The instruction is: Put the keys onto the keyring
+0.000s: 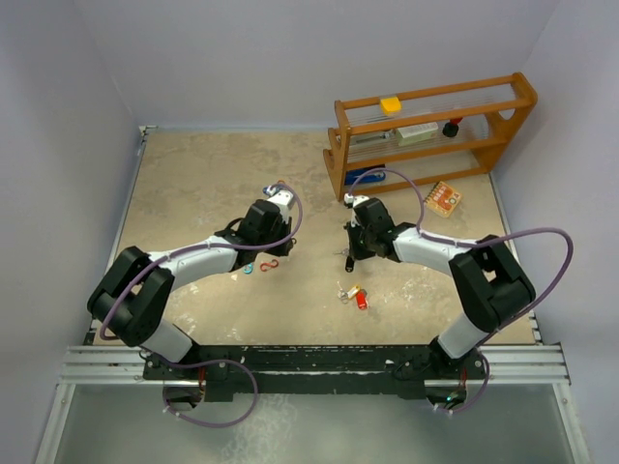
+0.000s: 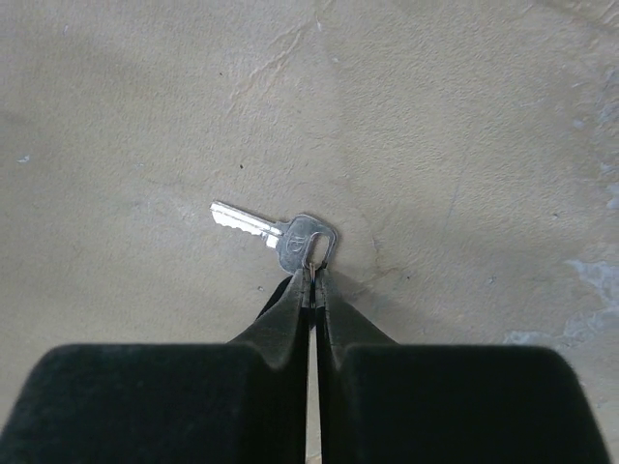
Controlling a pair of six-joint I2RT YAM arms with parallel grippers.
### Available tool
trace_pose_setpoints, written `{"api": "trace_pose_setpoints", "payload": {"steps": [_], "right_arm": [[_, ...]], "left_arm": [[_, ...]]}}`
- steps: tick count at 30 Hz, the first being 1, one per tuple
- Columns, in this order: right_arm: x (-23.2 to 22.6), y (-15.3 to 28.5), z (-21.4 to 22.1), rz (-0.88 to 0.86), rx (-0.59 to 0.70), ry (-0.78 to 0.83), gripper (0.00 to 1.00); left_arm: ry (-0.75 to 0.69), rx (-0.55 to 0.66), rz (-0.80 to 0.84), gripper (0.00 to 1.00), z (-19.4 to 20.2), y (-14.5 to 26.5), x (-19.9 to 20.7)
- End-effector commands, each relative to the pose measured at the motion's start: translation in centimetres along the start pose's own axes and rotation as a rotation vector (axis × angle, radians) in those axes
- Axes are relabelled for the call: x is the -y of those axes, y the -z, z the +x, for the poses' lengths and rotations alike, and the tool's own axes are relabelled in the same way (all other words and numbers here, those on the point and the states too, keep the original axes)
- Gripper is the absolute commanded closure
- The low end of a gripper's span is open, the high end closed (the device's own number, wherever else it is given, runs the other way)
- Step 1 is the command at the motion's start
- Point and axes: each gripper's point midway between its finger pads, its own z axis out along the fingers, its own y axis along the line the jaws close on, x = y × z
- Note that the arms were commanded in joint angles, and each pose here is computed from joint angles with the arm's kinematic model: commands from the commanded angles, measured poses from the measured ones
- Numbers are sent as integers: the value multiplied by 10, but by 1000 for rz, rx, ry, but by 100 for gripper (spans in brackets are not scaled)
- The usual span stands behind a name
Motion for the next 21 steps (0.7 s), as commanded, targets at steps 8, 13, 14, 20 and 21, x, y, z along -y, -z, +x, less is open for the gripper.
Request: {"api": "trace_pose_setpoints", "payload": {"steps": [8, 13, 14, 20, 21], "right_arm": [[-19, 36, -49, -91, 192, 146, 100], [-39, 48, -53, -214, 252, 217, 100], [-42, 50, -53, -236, 261, 233, 100], [-57, 60, -51, -338, 322, 382, 100], [-57, 61, -51, -341, 330, 396, 100]], "left_arm": [[-7, 31, 96, 100, -17, -10, 29], [-16, 46, 127, 100, -24, -10, 42], [-17, 47, 135, 100, -25, -9, 45], [-28, 74, 150, 100, -35, -2, 50], [-29, 77, 150, 100, -36, -1, 51]]}}
